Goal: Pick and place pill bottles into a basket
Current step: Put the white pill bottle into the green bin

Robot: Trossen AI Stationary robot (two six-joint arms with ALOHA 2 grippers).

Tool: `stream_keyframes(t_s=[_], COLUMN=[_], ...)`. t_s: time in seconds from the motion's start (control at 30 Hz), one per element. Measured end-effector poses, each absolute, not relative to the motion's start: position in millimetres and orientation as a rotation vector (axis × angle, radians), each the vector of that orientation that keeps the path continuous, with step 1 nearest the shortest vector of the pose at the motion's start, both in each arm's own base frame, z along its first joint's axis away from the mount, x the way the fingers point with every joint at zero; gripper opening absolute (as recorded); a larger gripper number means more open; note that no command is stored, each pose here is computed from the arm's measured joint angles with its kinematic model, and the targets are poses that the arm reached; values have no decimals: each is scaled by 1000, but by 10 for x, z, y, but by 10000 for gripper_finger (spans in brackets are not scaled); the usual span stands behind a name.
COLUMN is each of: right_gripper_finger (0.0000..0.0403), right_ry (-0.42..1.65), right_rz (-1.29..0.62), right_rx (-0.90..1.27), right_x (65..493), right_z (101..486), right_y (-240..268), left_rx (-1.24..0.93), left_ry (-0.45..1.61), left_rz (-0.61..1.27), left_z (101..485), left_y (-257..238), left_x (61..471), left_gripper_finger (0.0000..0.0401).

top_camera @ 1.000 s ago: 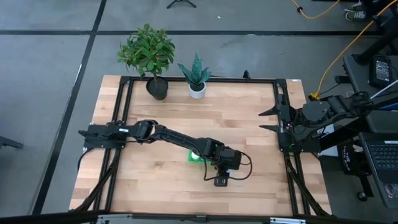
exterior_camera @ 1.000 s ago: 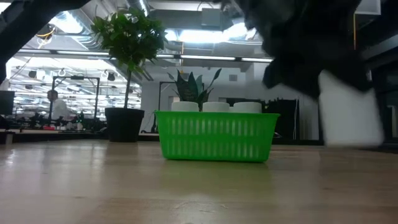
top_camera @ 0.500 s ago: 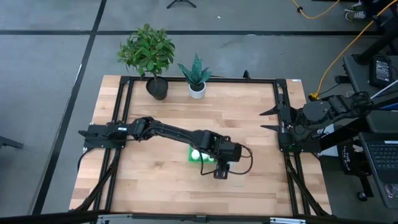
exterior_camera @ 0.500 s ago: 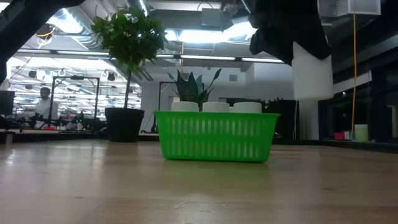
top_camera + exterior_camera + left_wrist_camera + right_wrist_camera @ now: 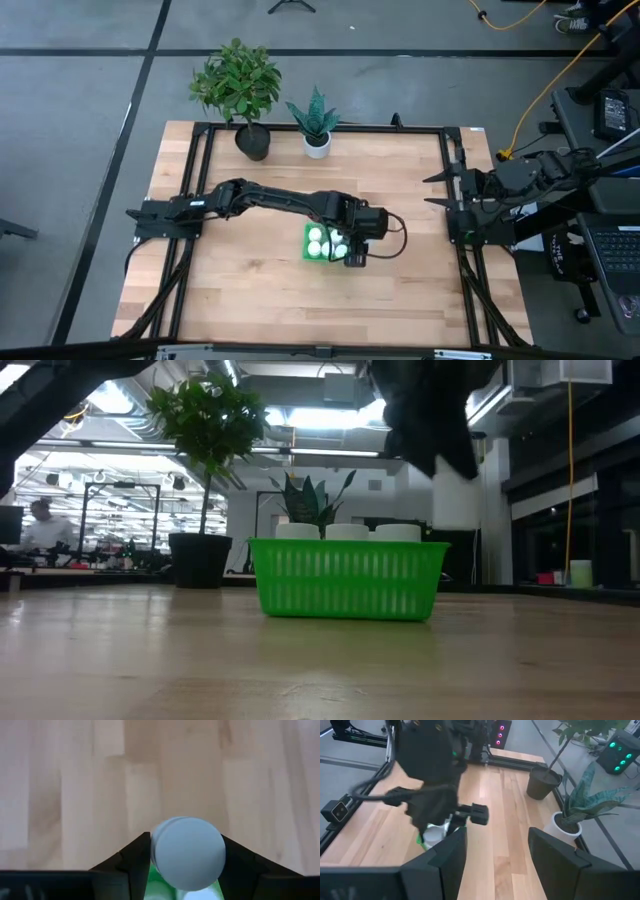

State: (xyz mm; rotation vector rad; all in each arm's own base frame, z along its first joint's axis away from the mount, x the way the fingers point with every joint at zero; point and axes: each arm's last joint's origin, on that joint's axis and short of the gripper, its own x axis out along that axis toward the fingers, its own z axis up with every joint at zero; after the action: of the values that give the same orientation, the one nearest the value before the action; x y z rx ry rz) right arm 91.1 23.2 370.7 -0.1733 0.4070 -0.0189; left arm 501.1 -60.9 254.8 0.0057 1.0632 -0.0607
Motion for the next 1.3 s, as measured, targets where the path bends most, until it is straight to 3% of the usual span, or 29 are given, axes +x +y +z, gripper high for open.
stream_keyframes(t_s=[0.83,1.3], right_gripper_finger=[212,212], right_ry=[379,403], right_rz=[-20,-21], right_rx=[-158,-163], right_x=[787,870], right_z=[3723,3566], right_y=[185,216], left_rx=[23,61], left_ry=[1139,1037], left_rz=[-18,44], left_z=[2582,3045], left_y=[-438,-430], left_x=[4924,4716], left_gripper_finger=[177,177])
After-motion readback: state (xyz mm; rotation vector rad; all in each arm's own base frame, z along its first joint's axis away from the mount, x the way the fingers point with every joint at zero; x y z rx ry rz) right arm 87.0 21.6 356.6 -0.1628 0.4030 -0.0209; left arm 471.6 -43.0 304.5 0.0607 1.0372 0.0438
